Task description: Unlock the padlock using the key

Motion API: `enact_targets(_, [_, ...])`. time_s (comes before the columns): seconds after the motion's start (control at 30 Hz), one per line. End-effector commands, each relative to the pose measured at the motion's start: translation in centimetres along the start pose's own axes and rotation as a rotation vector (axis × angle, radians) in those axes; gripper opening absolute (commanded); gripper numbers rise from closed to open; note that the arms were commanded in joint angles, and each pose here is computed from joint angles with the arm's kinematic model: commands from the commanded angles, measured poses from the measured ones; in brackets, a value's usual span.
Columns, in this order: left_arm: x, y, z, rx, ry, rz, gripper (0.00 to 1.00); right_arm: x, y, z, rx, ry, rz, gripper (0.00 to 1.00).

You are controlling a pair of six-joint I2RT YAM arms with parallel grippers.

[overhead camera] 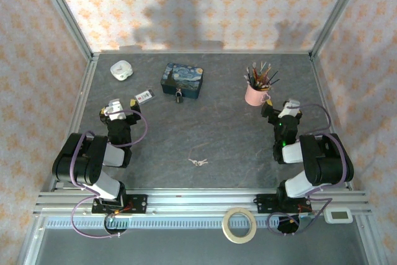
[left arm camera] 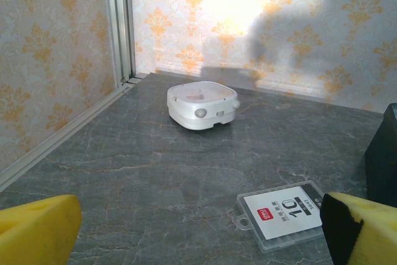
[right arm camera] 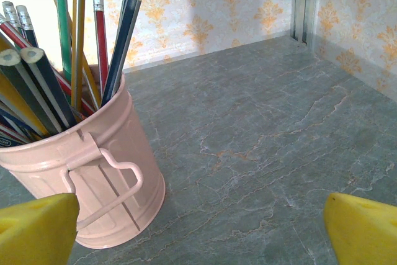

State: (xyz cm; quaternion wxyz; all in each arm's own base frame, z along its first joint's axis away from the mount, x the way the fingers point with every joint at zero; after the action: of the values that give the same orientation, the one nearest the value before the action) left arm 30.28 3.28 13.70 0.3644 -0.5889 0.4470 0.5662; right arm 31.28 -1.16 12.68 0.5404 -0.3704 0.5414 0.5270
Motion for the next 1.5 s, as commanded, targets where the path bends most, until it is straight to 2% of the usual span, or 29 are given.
enact_targets(0.0, [-0.3, -0.4, -0.3, 0.022, 0.001, -0.004, 0.99, -0.6, -0.2, 0.2, -0.011, 0.007, -0.026, 1.0])
enact_targets(0.37, [-0.4, -0.5, -0.5, 0.037, -0.007, 0.004, 0.99, -1.3, 0.2, 0.3, 0.009, 0.013, -0.047, 1.0])
enact_targets(0.57, [-3.2, -0.8, -0.7, -0.045, -0.018, 0.021, 0.99, -4.0, 1.3, 1.0, 0.089, 0.007, -0.053, 1.0])
enact_targets(0.63, [-4.5, -0.6, -1.0, -0.075, 0.021, 0.015, 0.99, -4.8, 1.6, 0.8, 0.138, -0.035, -0.035, 1.0])
enact_targets(0.73, [-5.9, 0.0, -1.9, -0.029, 0.146, 0.034, 0.99, -6.0, 2.0, 1.2, 0.169, -0.12, 0.034, 0.99])
enact_targets(0.97, [-5.9, 2.5, -6.5, 0.274, 0.501, 0.179, 0.99, -6.2, 4.3, 7.5, -0.066, -0.227, 0.281, 0.92])
enact_targets(1.07, [-4.6, 3.8, -8.7, 0.365, 0.561, 0.279, 0.99, -4.8, 6.0, 11.0, -0.186, -0.199, 0.393, 0.87])
enact_targets(1.17, [-3.4, 4.9, -10.0, 0.389, 0.589, 0.341, 0.99, -2.7, 7.9, 15.0, -0.332, -0.146, 0.517, 0.8])
enact_targets(1.3, [-2.2, 5.4, -10.3, 0.37, 0.636, 0.384, 0.99, 0.5, 10.7, 20.2, -0.505, 0.026, 0.688, 0.65])
enact_targets(1.47, [-1.9, 5.0, -9.2, 0.264, 0.661, 0.368, 0.99, 4.4, 15.0, 25.1, -0.675, 0.419, 0.87, 0.54])
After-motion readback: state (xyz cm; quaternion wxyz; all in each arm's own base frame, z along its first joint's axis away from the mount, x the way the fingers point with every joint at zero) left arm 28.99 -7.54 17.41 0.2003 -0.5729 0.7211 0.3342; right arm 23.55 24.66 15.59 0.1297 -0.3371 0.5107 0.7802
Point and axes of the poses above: each hand's point on the last joint's axis, 136 mm out from that joint toward the fingers, its own y axis back along the fingers, its own z axis along the line the jaws close on, x = y × z, the point moved 6 cm from there along y, back along the fingers, and after that the axes turned 1 degree about y, right-handed, at the moved point
